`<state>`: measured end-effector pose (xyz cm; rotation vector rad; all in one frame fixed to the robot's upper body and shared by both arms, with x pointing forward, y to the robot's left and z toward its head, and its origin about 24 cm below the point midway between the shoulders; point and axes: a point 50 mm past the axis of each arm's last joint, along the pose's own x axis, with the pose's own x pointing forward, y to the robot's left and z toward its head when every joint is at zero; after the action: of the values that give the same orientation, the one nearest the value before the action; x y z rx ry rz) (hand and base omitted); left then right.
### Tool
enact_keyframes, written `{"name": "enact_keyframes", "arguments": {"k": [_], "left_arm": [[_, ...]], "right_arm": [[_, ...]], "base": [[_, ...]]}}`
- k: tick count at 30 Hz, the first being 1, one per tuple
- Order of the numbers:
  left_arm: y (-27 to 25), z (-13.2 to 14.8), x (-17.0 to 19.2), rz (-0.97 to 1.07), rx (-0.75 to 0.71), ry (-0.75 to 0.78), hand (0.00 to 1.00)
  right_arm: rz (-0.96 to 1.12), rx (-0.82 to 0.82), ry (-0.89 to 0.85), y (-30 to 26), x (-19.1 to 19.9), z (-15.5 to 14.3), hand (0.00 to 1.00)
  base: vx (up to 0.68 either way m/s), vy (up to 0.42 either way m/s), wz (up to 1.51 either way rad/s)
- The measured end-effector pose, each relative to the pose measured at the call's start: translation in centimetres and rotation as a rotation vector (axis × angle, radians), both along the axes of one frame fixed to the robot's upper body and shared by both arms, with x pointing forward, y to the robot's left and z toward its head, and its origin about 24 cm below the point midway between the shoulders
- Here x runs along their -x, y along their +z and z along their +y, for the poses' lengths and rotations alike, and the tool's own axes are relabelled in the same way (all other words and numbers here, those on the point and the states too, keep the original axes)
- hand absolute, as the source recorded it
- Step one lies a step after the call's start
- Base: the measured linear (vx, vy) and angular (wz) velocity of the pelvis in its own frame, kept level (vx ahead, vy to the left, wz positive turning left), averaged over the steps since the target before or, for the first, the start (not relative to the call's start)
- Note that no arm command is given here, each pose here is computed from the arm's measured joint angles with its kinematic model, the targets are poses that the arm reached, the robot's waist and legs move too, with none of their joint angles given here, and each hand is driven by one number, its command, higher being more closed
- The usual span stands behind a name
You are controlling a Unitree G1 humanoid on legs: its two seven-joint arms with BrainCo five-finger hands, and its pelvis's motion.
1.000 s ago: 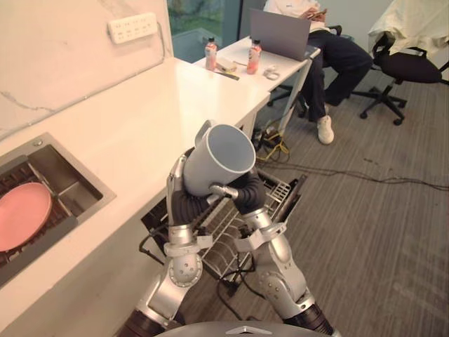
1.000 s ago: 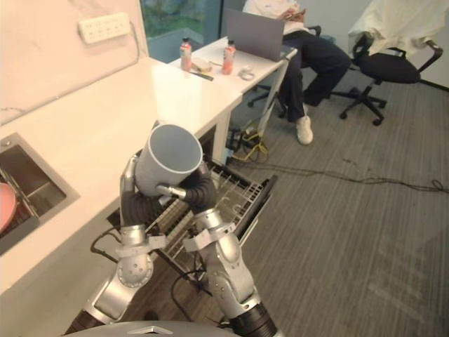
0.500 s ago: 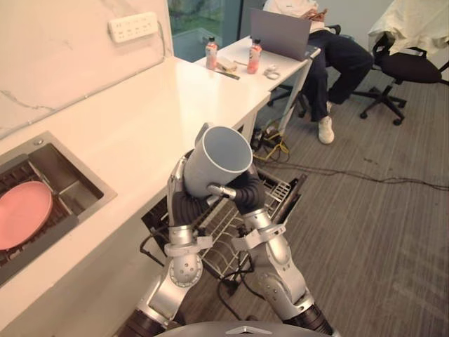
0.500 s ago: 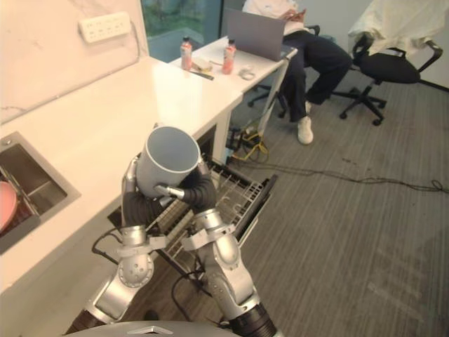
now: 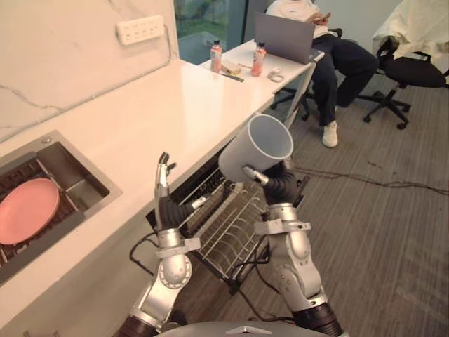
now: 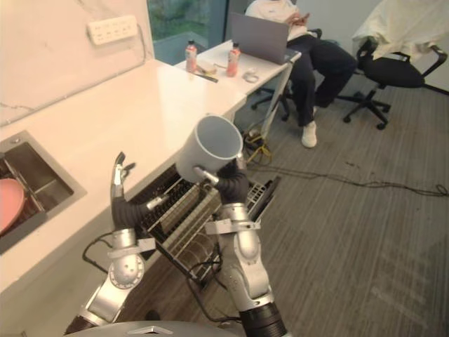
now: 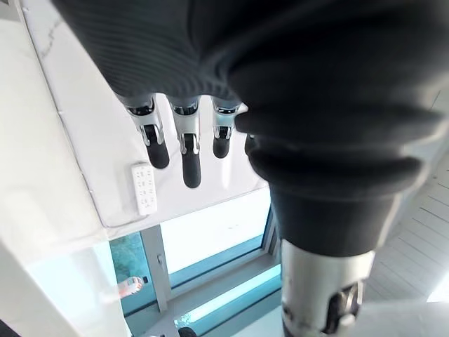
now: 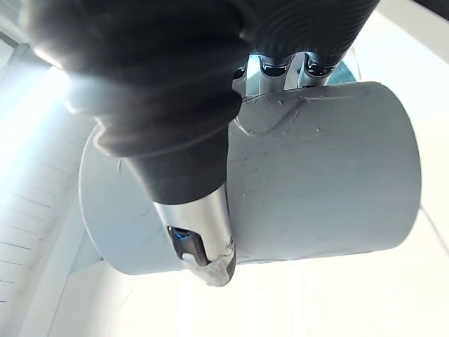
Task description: Walk over to the sink, pick up the cup, carry it to the dishwasher, place the cup inside the dishwasher, then close the dishwasher door
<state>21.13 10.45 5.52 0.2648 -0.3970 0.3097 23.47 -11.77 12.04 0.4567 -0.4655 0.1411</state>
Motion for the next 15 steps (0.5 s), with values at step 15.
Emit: {"name": "enact_keyframes", "arguments": {"k": [15], "left_arm": [[-0.4, 5.3, -3.7, 0.032, 0.097, -0.05, 0.0]], "right_arm": [[0.473, 0.448, -0.082, -5.3, -8.3, -6.9, 1.0]], "base": [[-0.08, 0.008, 0.2]]}}
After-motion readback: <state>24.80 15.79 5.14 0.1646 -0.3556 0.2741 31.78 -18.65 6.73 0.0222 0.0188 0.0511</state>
